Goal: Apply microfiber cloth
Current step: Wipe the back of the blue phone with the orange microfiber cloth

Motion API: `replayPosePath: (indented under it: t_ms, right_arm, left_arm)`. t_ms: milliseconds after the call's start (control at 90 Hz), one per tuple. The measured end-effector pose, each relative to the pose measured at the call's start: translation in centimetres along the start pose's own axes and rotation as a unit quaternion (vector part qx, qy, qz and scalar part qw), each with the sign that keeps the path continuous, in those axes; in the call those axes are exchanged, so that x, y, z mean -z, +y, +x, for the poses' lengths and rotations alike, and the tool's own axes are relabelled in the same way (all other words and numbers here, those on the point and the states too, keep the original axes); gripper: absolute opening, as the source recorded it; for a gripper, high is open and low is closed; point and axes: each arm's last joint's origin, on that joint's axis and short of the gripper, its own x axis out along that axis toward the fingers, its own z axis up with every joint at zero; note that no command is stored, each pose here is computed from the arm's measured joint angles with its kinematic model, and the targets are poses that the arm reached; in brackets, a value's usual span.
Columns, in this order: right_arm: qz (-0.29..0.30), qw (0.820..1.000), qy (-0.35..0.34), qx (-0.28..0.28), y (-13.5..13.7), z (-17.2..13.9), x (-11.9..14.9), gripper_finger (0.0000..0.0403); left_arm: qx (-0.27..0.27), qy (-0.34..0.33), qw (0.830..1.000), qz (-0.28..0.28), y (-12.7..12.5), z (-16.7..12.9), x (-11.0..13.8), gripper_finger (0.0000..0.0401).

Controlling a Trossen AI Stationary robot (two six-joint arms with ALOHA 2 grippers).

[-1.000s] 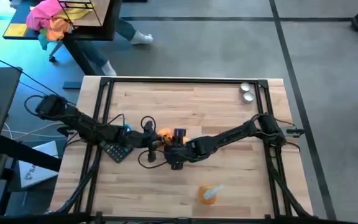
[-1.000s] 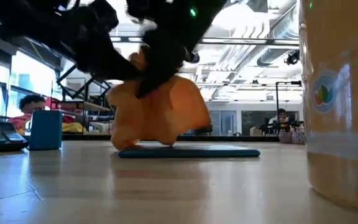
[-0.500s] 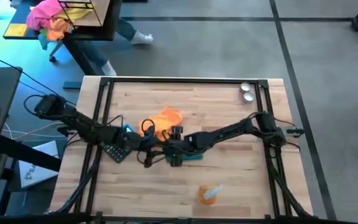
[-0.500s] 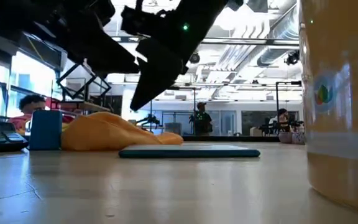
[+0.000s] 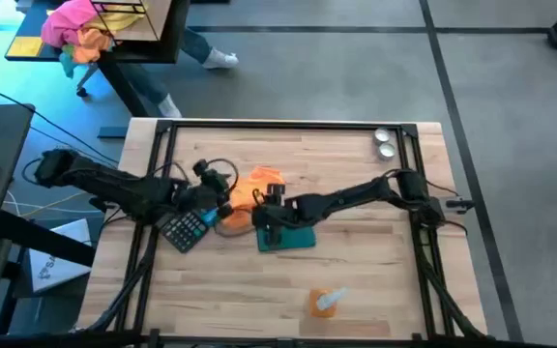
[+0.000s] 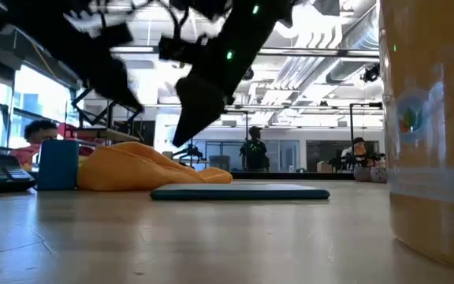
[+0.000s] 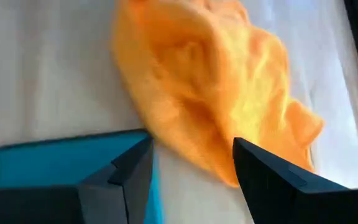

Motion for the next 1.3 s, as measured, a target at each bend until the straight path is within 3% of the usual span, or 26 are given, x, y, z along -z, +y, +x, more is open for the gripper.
replayPosePath:
  t_ms: [189, 322, 589, 722, 800, 856, 1000, 1122, 1200, 1300]
  right_arm:
    - [-0.013, 1.000, -0.001, -0.004, 0.0, 3.0, 0.7, 0.0188]
    - [-0.001, 1.000, -0.019, 0.002, -0.6, 4.3, 0.7, 0.0188]
    - [-0.023, 0.999, -0.016, -0.019, -0.8, 8.2, 2.1, 0.0179]
    - [-0.039, 0.999, -0.024, 0.002, -0.3, 7.4, 1.7, 0.0110]
    - [-0.069, 0.997, -0.022, 0.010, -0.4, 6.2, 1.3, 0.0039]
    - [-0.093, 0.995, -0.029, 0.010, -0.7, 4.9, 0.7, 0.0015]
    - [-0.157, 0.986, -0.007, 0.048, -1.1, -1.6, -0.8, 0.0004]
    - [-0.203, 0.978, 0.044, 0.033, -1.6, -7.6, -0.2, 0.0002]
    - [-0.196, 0.979, 0.054, 0.019, -2.4, -11.8, 0.3, 0.0001]
    - [-0.145, 0.987, 0.065, -0.022, -3.6, -15.4, 1.1, 0.0001]
  left_arm:
    - [0.052, 0.103, 0.993, -0.037, -0.2, 3.2, 2.4, 0.0147]
    - [0.090, 0.131, 0.987, -0.027, -1.5, 5.0, 3.2, 0.0147]
    - [0.165, 0.082, 0.983, 0.006, -3.8, 7.6, 3.0, 0.0147]
    - [0.193, 0.079, 0.978, 0.031, -3.9, 6.5, 1.9, 0.0147]
    - [0.215, 0.056, 0.975, 0.026, -3.6, 5.1, 0.4, 0.0147]
    - [0.236, 0.024, 0.971, 0.019, -3.3, 3.6, -1.1, 0.0147]
    - [0.292, -0.048, 0.955, 0.011, -2.5, -1.0, -3.0, 0.0147]
    - [0.330, -0.110, 0.937, 0.004, -2.0, -4.2, -3.5, 0.0147]
    - [0.347, -0.138, 0.928, 0.001, -2.2, -5.0, -3.1, 0.0147]
    - [0.350, -0.157, 0.924, 0.001, -3.0, -5.2, -2.3, 0.0147]
